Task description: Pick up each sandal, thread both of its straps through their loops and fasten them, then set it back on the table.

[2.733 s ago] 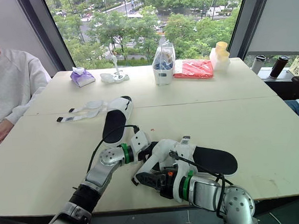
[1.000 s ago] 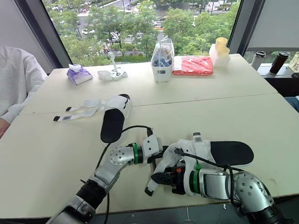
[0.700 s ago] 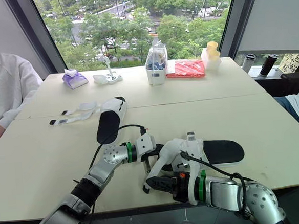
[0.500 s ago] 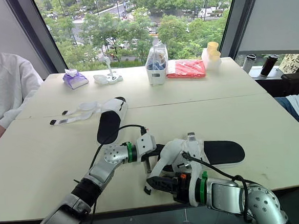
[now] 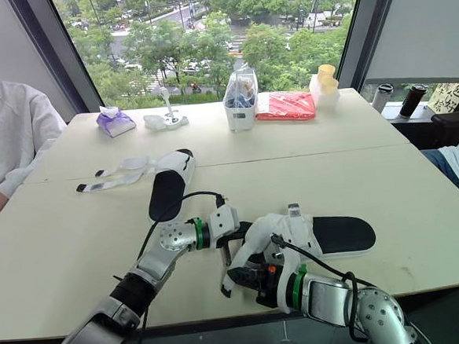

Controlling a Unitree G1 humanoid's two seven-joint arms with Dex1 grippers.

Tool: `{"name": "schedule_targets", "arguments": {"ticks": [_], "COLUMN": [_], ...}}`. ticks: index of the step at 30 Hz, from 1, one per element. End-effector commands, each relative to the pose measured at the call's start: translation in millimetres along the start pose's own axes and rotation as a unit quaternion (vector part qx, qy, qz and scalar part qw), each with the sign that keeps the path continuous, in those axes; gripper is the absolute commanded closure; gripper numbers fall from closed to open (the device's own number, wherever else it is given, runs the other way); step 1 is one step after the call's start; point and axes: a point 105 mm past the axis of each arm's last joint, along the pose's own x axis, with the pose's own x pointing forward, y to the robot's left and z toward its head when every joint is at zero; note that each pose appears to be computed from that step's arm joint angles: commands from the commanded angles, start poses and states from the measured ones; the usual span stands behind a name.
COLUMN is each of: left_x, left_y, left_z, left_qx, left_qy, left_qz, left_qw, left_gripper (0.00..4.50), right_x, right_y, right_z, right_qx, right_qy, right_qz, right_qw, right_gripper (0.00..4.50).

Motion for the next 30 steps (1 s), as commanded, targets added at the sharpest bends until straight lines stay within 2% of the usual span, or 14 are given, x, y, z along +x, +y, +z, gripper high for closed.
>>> {"name": "schedule_targets", "arguments": {"ticks": [1,8,12,16,21,26,30], "left_x": [-18.2,-15.7,-11.8,-9.0,-6.1,-4.5,-5.3], "left_y": [-15.0,-13.5,-10.4,-5.3,-0.5,0.5,-1.8], "left_z": [-57.8,-55.1,-53.0,-51.9,-47.5,-44.5,-45.8], "left_qx": [-0.056,-0.020,0.029,0.057,0.066,0.064,0.058], "left_qy": [0.103,0.105,0.109,0.113,0.104,0.095,0.093], "left_qz": [-0.005,-0.022,-0.044,-0.054,-0.052,-0.043,-0.036], "left_qw": [0.993,0.994,0.993,0.990,0.991,0.993,0.993], "left_gripper": [4.50,4.50,4.50,4.50,4.50,4.50,4.50], "right_x": [-4.3,-43.2,-70.5,-80.5,-76.2,-72.9,-77.4], "right_y": [8.6,45.5,47.3,39.7,21.1,3.9,5.7], "right_z": [6.3,12.7,40.7,75.2,107.0,120.0,120.5], "right_qx": [-0.012,-0.107,-0.180,-0.206,-0.248,-0.262,-0.242], "right_qy": [-0.019,0.040,0.082,0.086,0.109,0.154,0.200], "right_qz": [0.014,0.085,0.090,0.089,0.073,0.074,0.111], "right_qw": [1.000,0.990,0.976,0.971,0.960,0.950,0.943], "right_gripper": [4.49,4.49,4.49,4.49,4.49,4.49,4.49]}}
